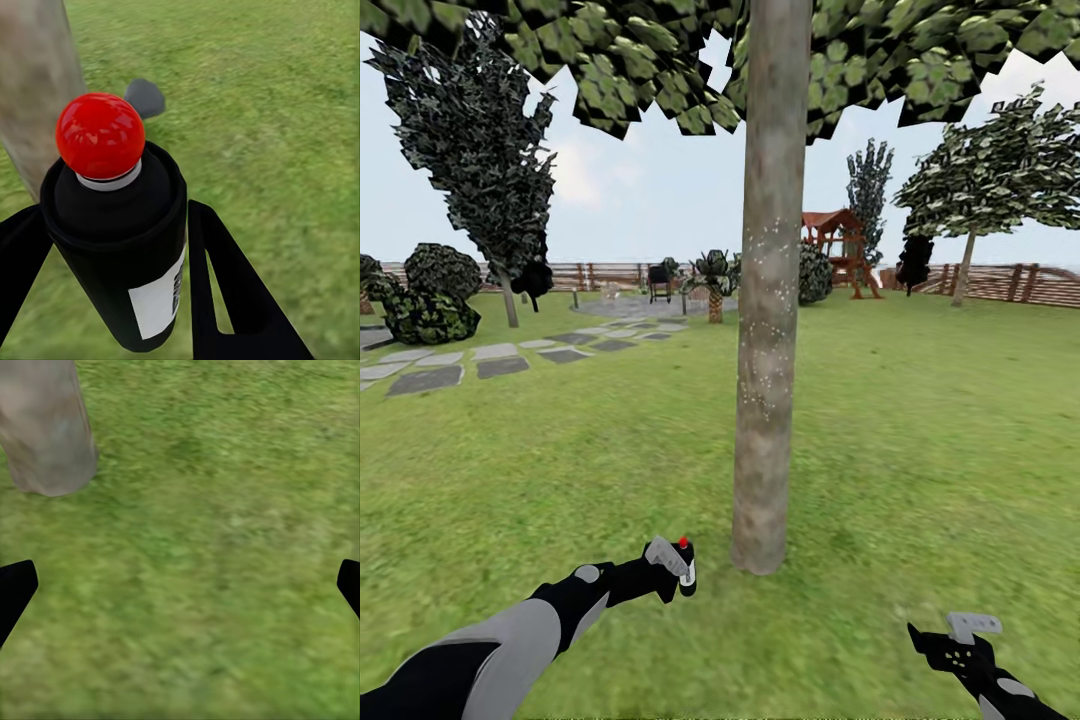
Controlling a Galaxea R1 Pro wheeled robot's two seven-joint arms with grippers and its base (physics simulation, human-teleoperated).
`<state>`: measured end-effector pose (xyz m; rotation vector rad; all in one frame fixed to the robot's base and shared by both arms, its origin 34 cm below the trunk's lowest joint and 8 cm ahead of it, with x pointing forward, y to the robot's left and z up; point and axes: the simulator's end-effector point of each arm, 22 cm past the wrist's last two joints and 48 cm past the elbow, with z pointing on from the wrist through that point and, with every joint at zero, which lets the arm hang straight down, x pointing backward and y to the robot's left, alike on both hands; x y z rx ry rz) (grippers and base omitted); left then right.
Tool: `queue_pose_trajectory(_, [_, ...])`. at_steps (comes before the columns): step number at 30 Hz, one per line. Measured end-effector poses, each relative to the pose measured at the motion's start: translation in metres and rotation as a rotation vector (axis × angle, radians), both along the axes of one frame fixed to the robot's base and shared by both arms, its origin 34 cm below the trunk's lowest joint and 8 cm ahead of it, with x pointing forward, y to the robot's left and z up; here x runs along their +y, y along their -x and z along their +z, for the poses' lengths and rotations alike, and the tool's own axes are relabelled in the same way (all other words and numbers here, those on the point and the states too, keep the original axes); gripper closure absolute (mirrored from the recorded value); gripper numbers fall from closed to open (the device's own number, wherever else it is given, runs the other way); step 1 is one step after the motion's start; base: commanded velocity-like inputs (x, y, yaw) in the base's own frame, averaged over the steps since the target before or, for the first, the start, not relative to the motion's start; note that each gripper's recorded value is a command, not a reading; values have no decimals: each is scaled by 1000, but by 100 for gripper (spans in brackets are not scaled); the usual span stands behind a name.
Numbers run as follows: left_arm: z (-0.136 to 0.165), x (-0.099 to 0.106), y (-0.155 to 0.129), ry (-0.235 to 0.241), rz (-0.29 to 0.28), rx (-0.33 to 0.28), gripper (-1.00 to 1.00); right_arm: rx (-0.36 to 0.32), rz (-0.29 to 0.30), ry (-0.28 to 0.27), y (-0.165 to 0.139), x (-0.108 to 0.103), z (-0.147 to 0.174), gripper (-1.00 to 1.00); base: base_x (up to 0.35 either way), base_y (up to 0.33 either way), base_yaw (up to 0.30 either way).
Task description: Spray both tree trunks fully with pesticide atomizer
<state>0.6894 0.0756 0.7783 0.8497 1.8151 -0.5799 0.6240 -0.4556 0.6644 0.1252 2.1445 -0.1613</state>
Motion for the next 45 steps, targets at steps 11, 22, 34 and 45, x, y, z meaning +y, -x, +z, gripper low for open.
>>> queue_pose_trajectory(11, [-10,0,0,1,4,21,100,19,6,-8,2,7,-10,-100,0,-3,0])
queue_pose_trajectory(22, [-10,-6,2,7,-2,23,100,21,10,-13,1,13,-12,-100,0,-268,-43])
queue_pose_trajectory(34, [-10,-9,2,10,-5,24,100,21,10,-13,1,13,-12,-100,0,-313,-267])
queue_pose_trajectory(45, [-12,-12,3,12,-8,30,100,41,42,10,3,16,-17,-100,0,-314,-184])
